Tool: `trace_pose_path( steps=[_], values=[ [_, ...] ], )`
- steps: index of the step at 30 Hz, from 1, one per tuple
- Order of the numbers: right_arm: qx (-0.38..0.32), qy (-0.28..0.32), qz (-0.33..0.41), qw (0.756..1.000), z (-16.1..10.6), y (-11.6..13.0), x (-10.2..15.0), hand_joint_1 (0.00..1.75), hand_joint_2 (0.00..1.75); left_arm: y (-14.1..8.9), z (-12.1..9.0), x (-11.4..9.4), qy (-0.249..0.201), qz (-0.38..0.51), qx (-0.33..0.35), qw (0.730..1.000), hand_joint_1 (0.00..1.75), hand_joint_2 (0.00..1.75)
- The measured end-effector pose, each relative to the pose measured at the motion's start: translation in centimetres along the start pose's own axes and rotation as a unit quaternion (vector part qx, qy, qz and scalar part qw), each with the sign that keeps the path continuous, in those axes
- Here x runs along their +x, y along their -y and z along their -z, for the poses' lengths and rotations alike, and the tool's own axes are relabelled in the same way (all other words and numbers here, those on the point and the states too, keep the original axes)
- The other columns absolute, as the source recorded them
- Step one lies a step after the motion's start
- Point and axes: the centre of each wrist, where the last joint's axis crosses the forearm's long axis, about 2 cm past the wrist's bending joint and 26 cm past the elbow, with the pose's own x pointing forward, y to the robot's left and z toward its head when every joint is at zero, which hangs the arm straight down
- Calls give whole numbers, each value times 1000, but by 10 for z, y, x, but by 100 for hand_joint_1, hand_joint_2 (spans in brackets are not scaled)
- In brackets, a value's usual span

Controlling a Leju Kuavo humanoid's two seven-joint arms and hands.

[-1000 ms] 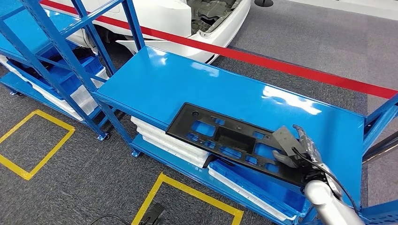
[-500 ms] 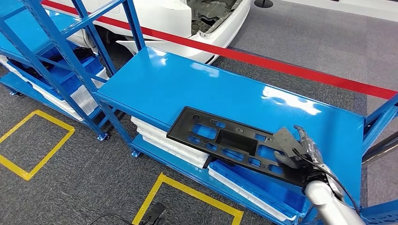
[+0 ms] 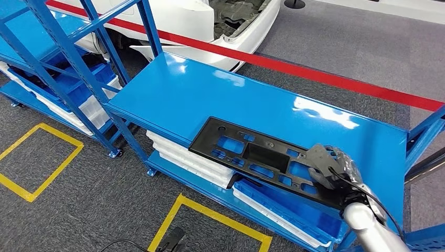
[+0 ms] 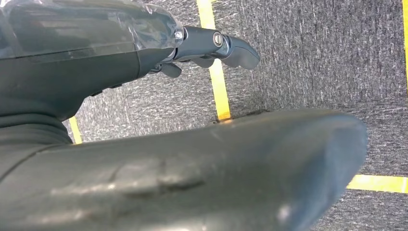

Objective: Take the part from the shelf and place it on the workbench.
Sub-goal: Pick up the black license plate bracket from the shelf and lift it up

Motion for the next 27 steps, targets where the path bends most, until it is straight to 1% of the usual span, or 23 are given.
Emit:
trace_pose_path(
  steps=[7,14,22,27],
  values=[
    [-13,19,5,1000,0,1,-1,175,175,0,0,-1,4,0,0,1000,0,0],
    [-25,25,3,999,-1,1,-2,175,175,0,-1,-2,4,0,0,1000,0,0],
    [-64,38,-11,997,-3,-1,-6,175,175,0,-1,-4,5,-1,0,1000,0,0],
    [-127,81,-41,988,-7,-2,-5,175,175,0,-2,-6,11,-1,3,1000,0,0]
  ],
)
